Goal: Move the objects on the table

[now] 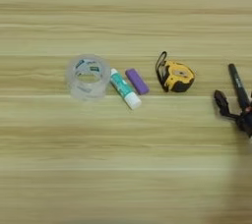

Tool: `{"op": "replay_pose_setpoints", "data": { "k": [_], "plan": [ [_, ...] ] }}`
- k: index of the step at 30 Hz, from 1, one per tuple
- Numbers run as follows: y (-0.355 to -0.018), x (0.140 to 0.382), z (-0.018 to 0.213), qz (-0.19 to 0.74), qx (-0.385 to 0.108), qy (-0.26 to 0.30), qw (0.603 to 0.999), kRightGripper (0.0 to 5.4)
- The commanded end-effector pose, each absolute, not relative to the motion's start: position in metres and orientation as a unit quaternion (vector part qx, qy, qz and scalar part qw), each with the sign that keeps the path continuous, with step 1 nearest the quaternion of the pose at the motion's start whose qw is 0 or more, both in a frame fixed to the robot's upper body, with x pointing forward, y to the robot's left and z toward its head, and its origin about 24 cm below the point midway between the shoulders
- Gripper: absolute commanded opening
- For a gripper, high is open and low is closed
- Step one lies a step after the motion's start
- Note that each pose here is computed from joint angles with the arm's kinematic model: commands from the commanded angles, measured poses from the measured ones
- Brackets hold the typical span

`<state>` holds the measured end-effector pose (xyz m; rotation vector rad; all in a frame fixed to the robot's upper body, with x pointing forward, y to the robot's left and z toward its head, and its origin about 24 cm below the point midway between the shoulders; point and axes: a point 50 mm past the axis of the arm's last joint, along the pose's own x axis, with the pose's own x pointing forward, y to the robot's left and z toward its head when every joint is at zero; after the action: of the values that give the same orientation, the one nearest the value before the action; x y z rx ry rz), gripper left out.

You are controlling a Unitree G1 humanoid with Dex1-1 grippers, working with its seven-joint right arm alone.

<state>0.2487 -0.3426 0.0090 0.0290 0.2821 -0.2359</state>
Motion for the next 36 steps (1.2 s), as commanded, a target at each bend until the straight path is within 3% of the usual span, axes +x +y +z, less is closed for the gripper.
{"op": "replay_pose_setpoints", "data": {
  "k": [1, 26, 36],
  "plan": [
    [-0.348, 0.258, 0.024, -0.114, 0.006, 0.122, 0.986, 4.41],
    [-0.343, 0.26, 0.026, -0.098, 0.005, 0.112, 0.989, 1.21],
    [-0.323, 0.263, 0.034, -0.057, -0.002, 0.09, 0.994, 1.15]
  ]
}}
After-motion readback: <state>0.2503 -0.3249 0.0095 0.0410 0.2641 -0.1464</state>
